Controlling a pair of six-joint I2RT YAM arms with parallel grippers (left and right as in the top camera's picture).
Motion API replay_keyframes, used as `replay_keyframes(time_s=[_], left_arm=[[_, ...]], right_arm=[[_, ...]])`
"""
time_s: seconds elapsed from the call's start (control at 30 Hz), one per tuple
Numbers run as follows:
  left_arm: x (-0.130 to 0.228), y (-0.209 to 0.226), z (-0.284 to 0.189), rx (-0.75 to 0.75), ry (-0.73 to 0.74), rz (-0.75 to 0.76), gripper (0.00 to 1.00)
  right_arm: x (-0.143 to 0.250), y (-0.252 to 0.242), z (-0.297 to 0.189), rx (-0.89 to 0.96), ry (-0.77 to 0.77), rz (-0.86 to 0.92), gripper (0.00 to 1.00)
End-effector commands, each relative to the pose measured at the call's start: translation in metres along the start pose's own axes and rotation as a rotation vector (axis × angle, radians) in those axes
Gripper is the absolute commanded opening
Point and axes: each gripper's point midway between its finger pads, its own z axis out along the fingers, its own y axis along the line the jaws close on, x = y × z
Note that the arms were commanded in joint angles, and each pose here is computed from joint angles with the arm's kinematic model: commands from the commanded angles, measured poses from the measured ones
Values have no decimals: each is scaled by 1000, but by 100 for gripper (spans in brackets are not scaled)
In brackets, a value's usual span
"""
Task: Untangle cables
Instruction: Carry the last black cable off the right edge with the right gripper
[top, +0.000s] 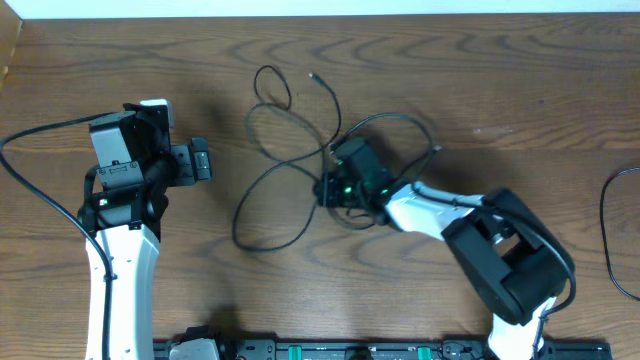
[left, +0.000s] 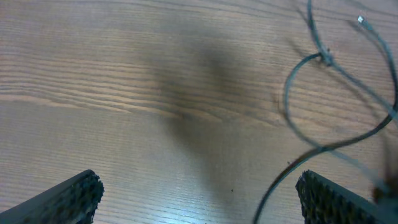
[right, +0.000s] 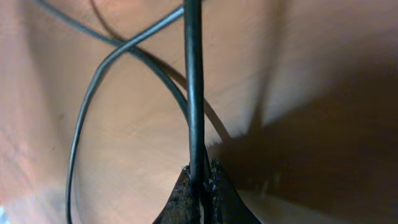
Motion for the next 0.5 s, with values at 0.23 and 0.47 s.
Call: replay_keyframes(time_s=[0.23, 0.47], left_arm=[[-8, 4, -2, -14, -15, -11, 100], [-8, 4, -2, -14, -15, -11, 99]], right_arm=[[-120, -22, -112, 84, -392, -84, 1], [-179, -49, -216, 226, -676, -96, 1]])
